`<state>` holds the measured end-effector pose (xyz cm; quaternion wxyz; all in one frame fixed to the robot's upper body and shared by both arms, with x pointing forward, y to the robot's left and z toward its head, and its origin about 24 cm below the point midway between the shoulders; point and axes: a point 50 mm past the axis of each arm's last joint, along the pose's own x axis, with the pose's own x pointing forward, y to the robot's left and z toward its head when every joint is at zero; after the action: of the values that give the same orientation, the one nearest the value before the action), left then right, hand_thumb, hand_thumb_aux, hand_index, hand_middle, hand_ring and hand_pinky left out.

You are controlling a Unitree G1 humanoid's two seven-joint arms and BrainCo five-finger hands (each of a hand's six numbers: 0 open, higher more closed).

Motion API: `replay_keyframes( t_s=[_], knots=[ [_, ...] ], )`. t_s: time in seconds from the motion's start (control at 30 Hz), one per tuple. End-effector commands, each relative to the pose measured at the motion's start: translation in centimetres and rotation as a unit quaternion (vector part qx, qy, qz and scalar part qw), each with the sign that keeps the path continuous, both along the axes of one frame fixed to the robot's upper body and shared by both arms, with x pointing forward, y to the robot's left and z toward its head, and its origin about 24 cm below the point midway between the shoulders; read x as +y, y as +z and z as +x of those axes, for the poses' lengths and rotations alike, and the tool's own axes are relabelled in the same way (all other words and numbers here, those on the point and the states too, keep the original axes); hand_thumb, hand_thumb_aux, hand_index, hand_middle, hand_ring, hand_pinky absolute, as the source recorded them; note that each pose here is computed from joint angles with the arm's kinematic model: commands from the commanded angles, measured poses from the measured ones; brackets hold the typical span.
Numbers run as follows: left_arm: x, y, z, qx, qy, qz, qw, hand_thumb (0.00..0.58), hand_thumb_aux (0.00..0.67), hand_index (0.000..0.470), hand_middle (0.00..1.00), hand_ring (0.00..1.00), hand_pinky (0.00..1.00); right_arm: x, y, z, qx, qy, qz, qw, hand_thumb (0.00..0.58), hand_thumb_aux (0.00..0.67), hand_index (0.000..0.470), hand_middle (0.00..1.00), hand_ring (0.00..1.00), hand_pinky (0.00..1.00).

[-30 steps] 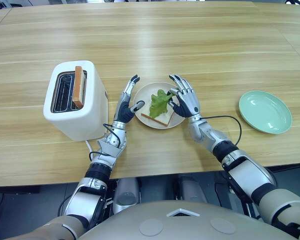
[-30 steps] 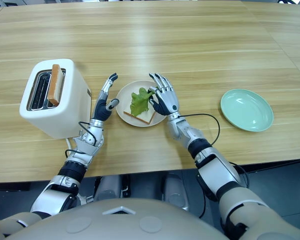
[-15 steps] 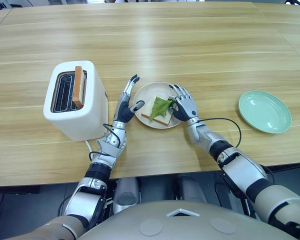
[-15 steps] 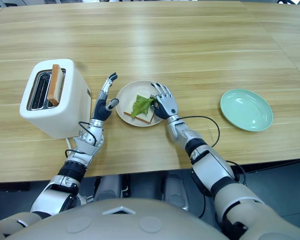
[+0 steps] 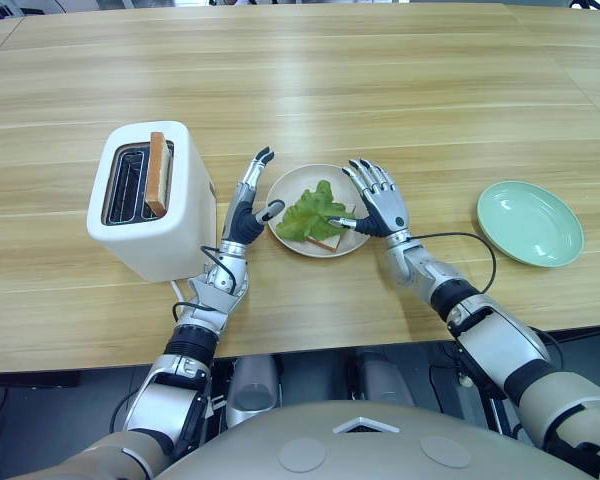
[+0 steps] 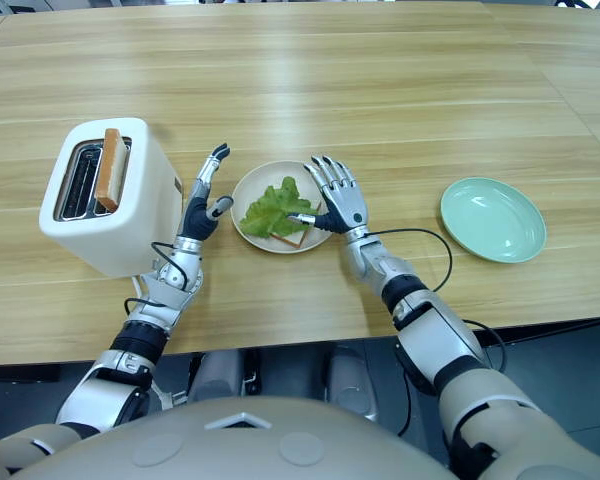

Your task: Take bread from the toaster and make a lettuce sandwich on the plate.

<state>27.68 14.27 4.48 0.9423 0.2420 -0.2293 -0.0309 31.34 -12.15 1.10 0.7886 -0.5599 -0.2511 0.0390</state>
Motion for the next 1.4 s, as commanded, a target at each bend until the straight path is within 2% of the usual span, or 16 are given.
replay_keyframes(
  t_s=[0.03,0.33,0.47,0.53,0.6,1.0,1.33,1.37,1.4],
  knots=[
    [1.0,1.3,-0.6,-0.035,0.017,0.002,0.999,0.000,0.000,0.000,0.00,0.00,0.00,-0.2,0.9,-0.1,-0.024,0.003,0.009,1.000,0.000,0.000,0.000,0.00,0.00,0.00],
    [4.4,7.4,-4.8,-0.194,0.077,0.048,0.977,0.000,0.000,0.000,0.00,0.00,0.00,-1.1,5.3,-1.0,-0.128,-0.007,0.072,0.989,0.000,0.000,0.000,0.00,0.00,0.00],
    [7.6,9.7,-6.9,-0.256,0.176,0.103,0.945,0.000,0.000,0.000,0.00,0.00,0.00,-1.4,5.7,-1.5,-0.139,-0.014,0.084,0.987,0.000,0.000,0.000,0.00,0.00,0.00],
    [9.6,9.1,-7.2,-0.232,0.245,0.140,0.931,0.000,0.000,0.000,0.00,0.00,0.00,-1.8,5.4,-1.5,-0.135,-0.022,0.084,0.987,0.000,0.000,0.000,0.00,0.00,0.00],
    [10.9,7.4,-7.0,-0.176,0.278,0.178,0.927,0.000,0.000,0.000,0.00,0.00,0.00,-2.0,5.0,-1.5,-0.127,-0.030,0.082,0.988,0.000,0.000,0.000,0.00,0.00,0.00],
    [13.1,3.5,-6.0,-0.004,0.304,0.264,0.915,0.000,0.000,0.000,0.00,0.00,0.00,-2.3,4.2,-1.5,-0.116,-0.039,0.075,0.990,0.000,0.000,0.000,0.00,0.00,0.00],
    [14.2,4.0,-4.8,0.038,0.296,0.302,0.906,0.000,0.000,0.000,0.00,0.00,0.00,-2.2,3.9,-1.5,-0.115,-0.042,0.074,0.990,0.000,0.000,0.000,0.00,0.00,0.00],
    [14.3,4.0,-4.8,0.042,0.296,0.303,0.905,0.009,0.005,0.004,0.00,0.00,0.00,-2.2,3.9,-1.5,-0.115,-0.043,0.075,0.990,0.000,0.000,0.000,0.00,0.00,0.00],
    [14.4,4.0,-4.7,0.044,0.296,0.304,0.904,0.152,0.095,0.065,0.00,0.00,0.00,-2.3,3.8,-1.5,-0.115,-0.045,0.075,0.989,0.000,0.000,0.000,0.00,0.00,0.00]
  ],
)
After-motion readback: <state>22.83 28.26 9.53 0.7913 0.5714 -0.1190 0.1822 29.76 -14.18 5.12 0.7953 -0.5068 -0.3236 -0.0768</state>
